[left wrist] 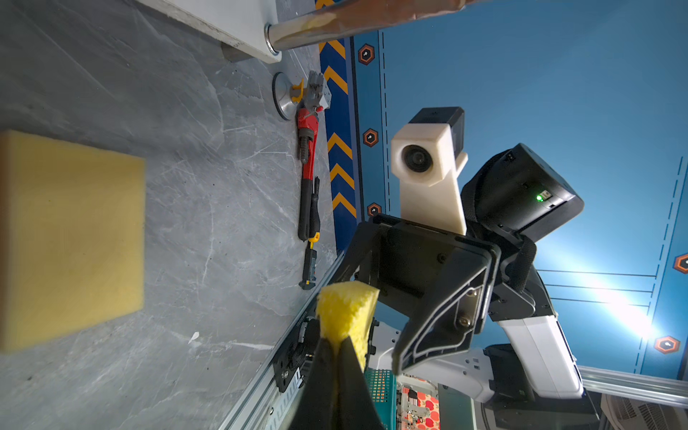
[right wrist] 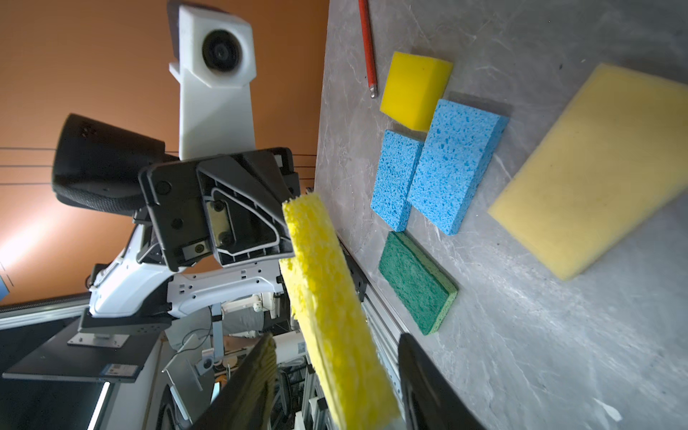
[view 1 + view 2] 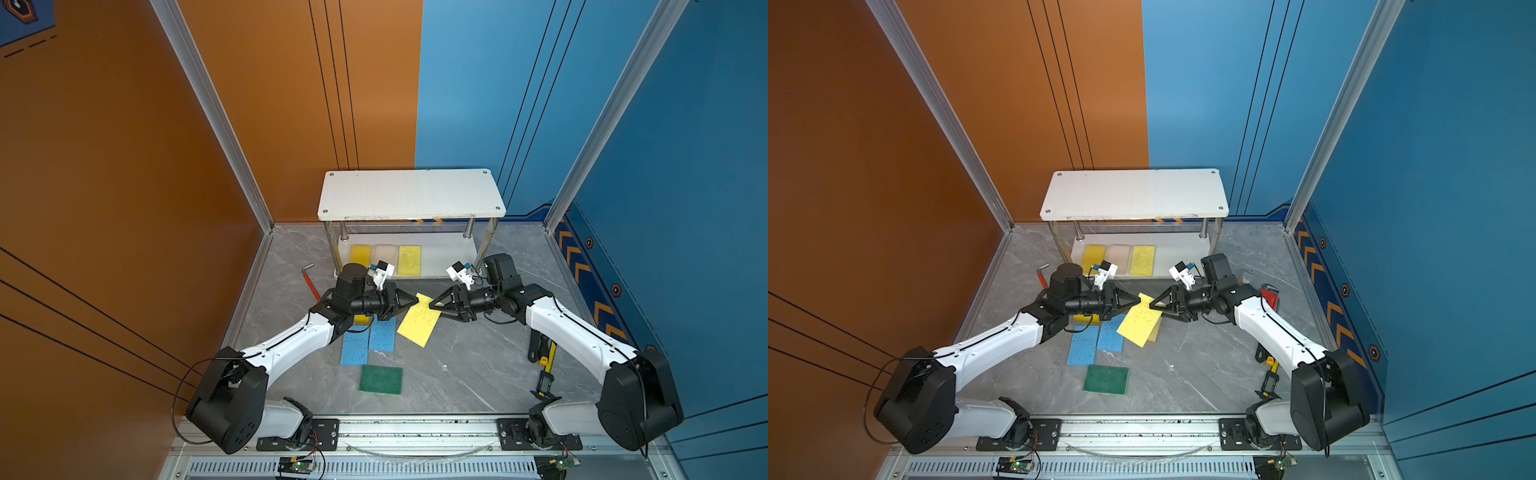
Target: Place and organize the cleaning sponges onto the shelf
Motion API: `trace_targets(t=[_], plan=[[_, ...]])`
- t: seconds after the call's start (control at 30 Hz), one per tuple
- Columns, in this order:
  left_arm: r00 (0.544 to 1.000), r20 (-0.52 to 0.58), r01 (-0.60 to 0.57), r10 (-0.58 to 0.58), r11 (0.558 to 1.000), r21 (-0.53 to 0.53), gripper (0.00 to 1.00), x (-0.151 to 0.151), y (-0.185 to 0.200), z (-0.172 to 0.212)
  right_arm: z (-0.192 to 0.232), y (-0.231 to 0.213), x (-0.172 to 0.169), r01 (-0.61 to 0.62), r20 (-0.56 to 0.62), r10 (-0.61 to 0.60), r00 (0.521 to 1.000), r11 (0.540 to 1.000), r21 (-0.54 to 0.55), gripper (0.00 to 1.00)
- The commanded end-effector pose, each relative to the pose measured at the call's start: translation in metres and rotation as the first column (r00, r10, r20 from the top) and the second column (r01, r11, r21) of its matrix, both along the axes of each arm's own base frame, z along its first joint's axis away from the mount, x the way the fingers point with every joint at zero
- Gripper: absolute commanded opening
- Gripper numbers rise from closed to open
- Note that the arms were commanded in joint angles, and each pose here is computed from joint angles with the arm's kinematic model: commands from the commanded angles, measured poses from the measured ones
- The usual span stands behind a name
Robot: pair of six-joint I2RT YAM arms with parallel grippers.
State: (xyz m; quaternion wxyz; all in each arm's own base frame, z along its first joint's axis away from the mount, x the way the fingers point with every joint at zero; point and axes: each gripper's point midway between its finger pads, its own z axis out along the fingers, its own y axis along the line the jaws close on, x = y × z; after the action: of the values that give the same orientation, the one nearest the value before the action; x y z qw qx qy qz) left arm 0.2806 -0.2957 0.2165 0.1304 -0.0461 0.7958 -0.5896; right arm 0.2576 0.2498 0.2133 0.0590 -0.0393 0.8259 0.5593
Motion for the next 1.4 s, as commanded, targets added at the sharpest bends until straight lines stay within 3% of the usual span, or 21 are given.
trace_targets(t=[0.0,0.2,0.4,0.57,0.8,1.23,1.3,1.37], plan=[[0.988,0.025,-0.15,0.15,0.988,-0.031,0.06,0.022,0.007,0.009,0.016,-0.016,0.013,0.118,0.023,-0.119,0.993,0.992,0.042,0.6],[0.928,0.019,-0.368,0.372,0.924,-0.101,0.06,0.052,0.016,0.024,0.041,-0.044,0.038,0.335,0.008,-0.346,0.938,0.914,0.23,0.67],[0.832,-0.005,-0.547,0.554,0.82,-0.17,0.07,0.073,0.031,0.039,0.041,-0.037,0.03,0.345,0.03,-0.36,0.933,0.912,0.224,0.67],[0.793,-0.018,-0.602,0.608,0.78,-0.173,0.07,0.076,0.034,0.038,0.043,-0.022,0.024,0.318,0.032,-0.335,0.942,0.918,0.237,0.67],[0.787,-0.072,-0.612,0.613,0.758,-0.227,0.07,0.079,0.031,0.035,0.038,-0.005,0.025,0.307,0.028,-0.325,0.945,0.917,0.256,0.65],[0.785,-0.09,-0.615,0.613,0.753,-0.235,0.08,0.075,0.032,0.032,0.028,0.014,0.029,0.29,0.017,-0.302,0.953,0.926,0.244,0.57],[0.785,-0.089,-0.614,0.613,0.752,-0.24,0.08,0.075,0.033,0.034,0.019,0.012,0.031,0.31,0.003,-0.318,0.948,0.927,0.212,0.57],[0.786,-0.085,-0.612,0.612,0.752,-0.243,0.08,0.074,0.033,0.036,-0.001,0.006,0.031,0.333,0.001,-0.334,0.943,0.938,0.094,0.57]])
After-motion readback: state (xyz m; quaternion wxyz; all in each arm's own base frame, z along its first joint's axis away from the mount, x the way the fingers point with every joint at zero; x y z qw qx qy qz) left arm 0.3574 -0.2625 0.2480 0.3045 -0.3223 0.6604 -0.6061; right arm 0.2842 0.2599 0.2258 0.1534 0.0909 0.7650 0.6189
